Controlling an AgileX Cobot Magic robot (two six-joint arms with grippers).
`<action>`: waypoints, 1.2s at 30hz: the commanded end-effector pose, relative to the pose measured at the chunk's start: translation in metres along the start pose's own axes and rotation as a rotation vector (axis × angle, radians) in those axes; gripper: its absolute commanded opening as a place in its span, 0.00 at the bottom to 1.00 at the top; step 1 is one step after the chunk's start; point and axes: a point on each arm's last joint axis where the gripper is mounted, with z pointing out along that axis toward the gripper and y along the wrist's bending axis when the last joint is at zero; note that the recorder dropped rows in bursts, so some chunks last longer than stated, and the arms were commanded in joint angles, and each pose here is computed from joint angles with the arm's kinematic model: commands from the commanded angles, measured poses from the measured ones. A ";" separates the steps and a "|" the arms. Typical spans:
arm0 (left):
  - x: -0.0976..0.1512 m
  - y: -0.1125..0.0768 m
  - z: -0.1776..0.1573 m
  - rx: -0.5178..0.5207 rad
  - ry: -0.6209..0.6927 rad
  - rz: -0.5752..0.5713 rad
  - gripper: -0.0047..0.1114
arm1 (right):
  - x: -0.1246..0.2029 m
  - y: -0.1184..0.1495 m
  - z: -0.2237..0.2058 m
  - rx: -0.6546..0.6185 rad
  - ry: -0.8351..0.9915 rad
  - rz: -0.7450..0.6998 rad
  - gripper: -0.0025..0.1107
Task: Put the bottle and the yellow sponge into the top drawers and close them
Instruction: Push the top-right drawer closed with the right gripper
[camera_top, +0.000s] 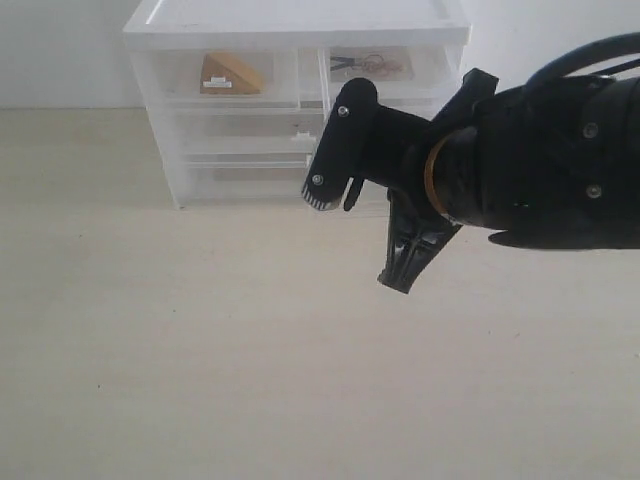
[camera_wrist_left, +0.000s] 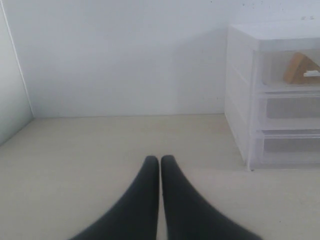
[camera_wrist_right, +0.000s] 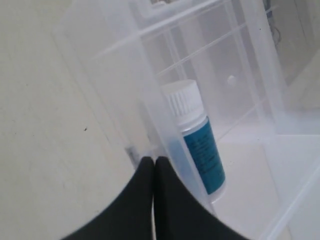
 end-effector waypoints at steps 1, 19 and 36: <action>-0.001 0.000 0.000 -0.003 -0.006 -0.004 0.07 | -0.005 -0.004 -0.001 0.016 -0.050 -0.004 0.02; 0.000 0.000 0.000 -0.003 -0.004 -0.004 0.07 | -0.032 -0.043 0.032 0.147 -0.093 0.066 0.02; 0.000 0.000 0.000 -0.003 -0.004 -0.004 0.07 | -0.037 -0.104 0.091 0.234 -0.115 0.429 0.02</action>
